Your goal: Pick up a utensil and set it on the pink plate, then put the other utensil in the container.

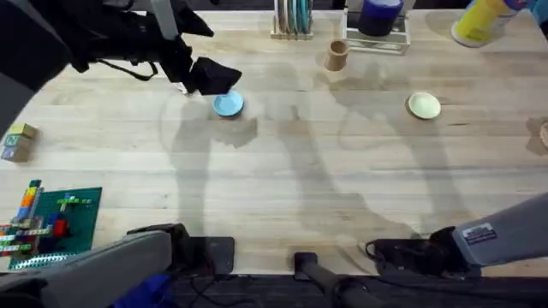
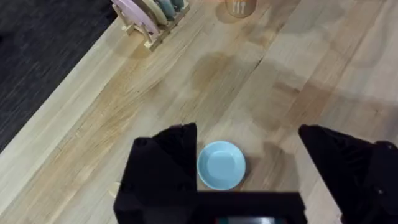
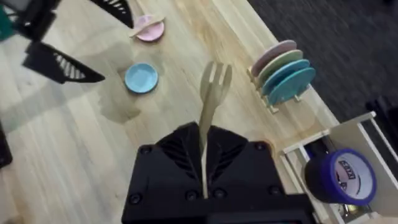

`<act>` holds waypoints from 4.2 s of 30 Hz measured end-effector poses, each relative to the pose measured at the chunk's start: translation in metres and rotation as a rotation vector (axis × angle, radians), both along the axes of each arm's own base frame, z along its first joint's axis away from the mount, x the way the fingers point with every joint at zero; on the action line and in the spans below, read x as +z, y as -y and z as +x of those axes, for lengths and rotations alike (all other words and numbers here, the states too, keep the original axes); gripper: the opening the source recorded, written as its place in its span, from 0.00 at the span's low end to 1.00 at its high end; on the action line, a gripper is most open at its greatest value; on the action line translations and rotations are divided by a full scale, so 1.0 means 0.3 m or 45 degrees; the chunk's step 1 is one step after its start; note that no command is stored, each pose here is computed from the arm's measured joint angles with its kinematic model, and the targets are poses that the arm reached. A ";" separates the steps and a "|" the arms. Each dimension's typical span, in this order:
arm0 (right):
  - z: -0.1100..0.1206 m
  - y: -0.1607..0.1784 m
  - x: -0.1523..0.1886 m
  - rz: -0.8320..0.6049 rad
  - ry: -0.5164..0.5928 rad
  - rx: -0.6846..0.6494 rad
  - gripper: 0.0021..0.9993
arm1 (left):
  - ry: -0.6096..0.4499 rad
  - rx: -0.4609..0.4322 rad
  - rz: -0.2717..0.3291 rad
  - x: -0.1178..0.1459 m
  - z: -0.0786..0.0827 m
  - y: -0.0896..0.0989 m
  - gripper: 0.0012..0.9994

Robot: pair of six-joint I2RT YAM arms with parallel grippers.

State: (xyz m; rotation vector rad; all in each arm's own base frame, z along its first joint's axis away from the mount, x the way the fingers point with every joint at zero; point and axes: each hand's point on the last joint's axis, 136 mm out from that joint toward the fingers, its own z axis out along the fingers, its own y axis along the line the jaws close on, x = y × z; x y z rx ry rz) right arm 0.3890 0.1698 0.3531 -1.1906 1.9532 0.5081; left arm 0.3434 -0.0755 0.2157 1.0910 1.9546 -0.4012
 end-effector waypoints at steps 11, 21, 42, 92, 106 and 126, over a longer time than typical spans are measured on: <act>-0.018 0.043 0.008 0.152 0.302 0.072 0.03 | 0.001 0.000 0.000 0.000 0.000 0.000 1.00; 0.098 0.114 -0.060 0.404 0.407 0.106 0.03 | 0.000 0.000 0.000 0.000 0.000 0.000 1.00; 0.224 0.223 -0.302 0.687 0.294 0.315 0.03 | 0.000 0.000 0.000 0.000 0.000 0.000 1.00; 0.375 0.177 -0.824 0.624 0.464 0.463 0.03 | 0.000 0.000 0.000 0.000 0.000 0.000 1.00; 0.382 0.190 -0.850 0.612 0.462 0.445 0.03 | 0.000 0.000 0.000 0.000 0.000 0.000 1.00; 0.378 0.190 -0.861 0.618 0.449 0.444 1.00 | 0.001 0.000 0.000 0.000 0.000 0.000 1.00</act>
